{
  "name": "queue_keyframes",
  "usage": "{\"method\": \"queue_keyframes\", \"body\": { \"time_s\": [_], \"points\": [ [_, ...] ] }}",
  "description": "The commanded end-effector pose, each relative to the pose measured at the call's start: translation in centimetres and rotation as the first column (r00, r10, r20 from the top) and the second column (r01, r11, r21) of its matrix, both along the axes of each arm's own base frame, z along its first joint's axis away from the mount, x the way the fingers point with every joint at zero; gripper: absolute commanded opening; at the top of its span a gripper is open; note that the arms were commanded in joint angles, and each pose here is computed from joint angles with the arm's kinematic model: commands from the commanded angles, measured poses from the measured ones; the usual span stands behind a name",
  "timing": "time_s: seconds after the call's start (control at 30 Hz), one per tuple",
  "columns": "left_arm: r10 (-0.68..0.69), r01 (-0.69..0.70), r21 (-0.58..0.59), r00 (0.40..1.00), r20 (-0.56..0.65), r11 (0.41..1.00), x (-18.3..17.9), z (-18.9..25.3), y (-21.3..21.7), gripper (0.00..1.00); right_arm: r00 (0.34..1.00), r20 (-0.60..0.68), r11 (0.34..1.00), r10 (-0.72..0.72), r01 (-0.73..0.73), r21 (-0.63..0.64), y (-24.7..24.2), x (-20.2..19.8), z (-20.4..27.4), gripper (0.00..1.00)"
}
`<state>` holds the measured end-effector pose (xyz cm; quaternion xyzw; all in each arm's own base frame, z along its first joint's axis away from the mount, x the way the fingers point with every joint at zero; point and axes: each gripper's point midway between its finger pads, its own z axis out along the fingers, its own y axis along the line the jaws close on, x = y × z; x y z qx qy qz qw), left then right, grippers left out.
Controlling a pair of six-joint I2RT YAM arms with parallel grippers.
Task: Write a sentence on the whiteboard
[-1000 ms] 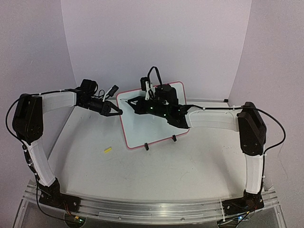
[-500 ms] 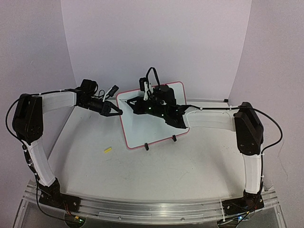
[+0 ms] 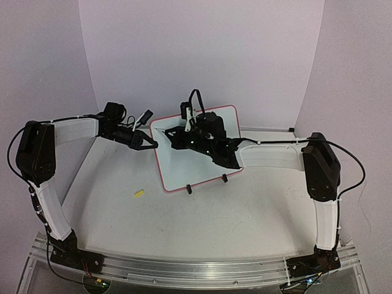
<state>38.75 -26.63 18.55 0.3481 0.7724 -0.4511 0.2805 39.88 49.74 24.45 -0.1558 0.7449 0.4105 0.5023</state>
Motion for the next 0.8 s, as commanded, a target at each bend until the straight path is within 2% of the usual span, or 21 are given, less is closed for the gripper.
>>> {"method": "queue_keyframes", "body": {
  "time_s": [0.0,0.37,0.63,0.77],
  "points": [
    [-0.022,0.022,0.027,1.000,0.015,0.999,-0.4,-0.2,-0.6,0.00,0.995,0.035,0.995,-0.097,0.097,0.015,-2.2,0.9,2.1,0.00],
    [-0.019,0.019,0.029,1.000,0.019,0.999,-0.4,-0.1,-0.5,0.00,0.991,0.053,0.993,-0.120,0.119,0.026,-3.1,0.7,2.6,0.00],
    [-0.015,0.014,0.033,1.000,0.019,0.999,-0.3,-0.2,-0.5,0.00,0.993,0.108,0.997,0.051,-0.057,0.056,-1.6,-1.9,4.3,0.00],
    [-0.015,0.014,0.032,1.000,0.019,0.999,-0.3,-0.1,-0.5,0.00,0.990,0.120,0.996,0.075,-0.081,0.046,-1.2,-2.4,4.3,0.00]
  ]
}}
